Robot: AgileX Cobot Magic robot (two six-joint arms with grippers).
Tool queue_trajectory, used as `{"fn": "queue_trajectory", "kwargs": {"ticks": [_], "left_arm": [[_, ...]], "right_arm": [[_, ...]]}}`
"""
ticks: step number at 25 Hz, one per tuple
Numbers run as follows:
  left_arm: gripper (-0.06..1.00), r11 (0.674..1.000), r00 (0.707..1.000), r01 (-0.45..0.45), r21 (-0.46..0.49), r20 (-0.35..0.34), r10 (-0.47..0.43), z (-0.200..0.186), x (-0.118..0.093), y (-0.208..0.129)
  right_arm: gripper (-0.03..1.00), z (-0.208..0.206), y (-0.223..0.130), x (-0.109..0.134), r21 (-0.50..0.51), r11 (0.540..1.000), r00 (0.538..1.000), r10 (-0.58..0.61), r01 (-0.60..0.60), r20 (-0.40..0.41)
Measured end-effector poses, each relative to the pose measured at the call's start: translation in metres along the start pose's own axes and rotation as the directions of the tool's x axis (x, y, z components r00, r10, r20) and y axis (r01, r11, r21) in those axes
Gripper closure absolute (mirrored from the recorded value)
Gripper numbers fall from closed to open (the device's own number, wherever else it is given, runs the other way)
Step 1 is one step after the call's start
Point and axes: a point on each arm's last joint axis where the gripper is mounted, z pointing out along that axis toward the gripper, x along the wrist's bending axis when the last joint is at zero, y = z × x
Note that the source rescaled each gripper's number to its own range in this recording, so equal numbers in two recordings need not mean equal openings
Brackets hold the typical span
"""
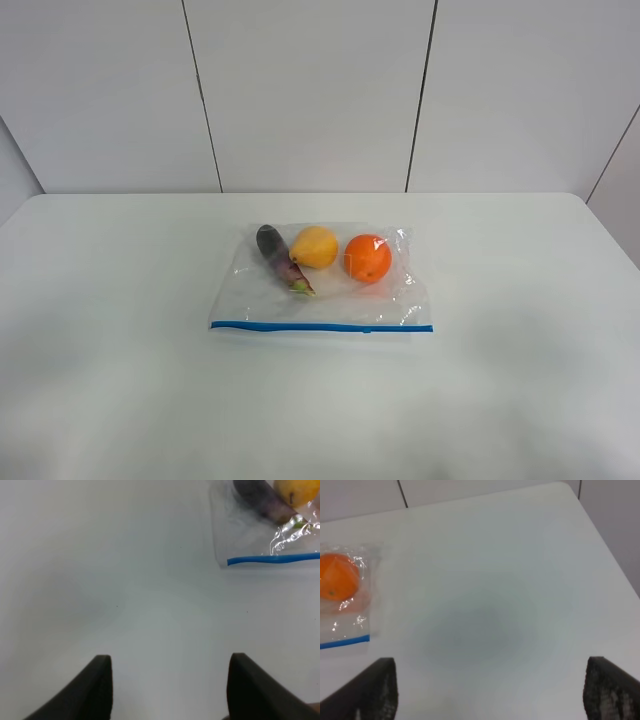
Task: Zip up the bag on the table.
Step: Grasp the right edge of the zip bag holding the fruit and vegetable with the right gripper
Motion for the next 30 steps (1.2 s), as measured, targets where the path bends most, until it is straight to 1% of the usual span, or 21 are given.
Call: {"fn": "queue_trajectory", "kwargs": {"ticks": [7,12,15,18,22,26,30], "left_arm": [[-0.06,1.000,1.000,0.000,0.000,0.000,0.000,0.000,0.000,0.000],[-0.06,1.000,1.000,0.000,0.000,0.000,0.000,0.000,0.000,0.000],[-0.06,1.000,1.000,0.000,0.000,0.000,0.000,0.000,0.000,0.000],[-0.06,1.000,1.000,0.000,0.000,0.000,0.000,0.000,0.000,0.000],[-0.06,1.000,1.000,0.000,0.000,0.000,0.000,0.000,0.000,0.000],[-0.06,1.000,1.000,0.000,0.000,0.000,0.000,0.000,0.000,0.000],[-0.06,1.000,1.000,0.000,0.000,0.000,0.000,0.000,0.000,0.000]], "right_arm": [[-0.03,-0.001,0.001,0.000,-0.008,1.000,1.000,0.000,0.000,-0.001],[-0.03,-0.007,0.010,0.002,-0.064,0.998,1.000,0.011,-0.012,-0.022],[-0.03,-0.010,0.022,0.004,-0.081,0.997,0.999,0.018,-0.020,-0.036],[-0.03,-0.003,0.042,0.005,-0.057,0.998,0.999,0.020,-0.022,-0.036],[-0.03,0.017,0.074,0.008,0.005,1.000,0.999,0.022,-0.022,-0.030],[-0.03,0.046,0.103,0.010,0.067,0.998,0.999,0.018,-0.016,-0.028],[-0.03,0.087,0.116,0.014,0.157,0.987,0.998,0.039,-0.031,-0.047]]}}
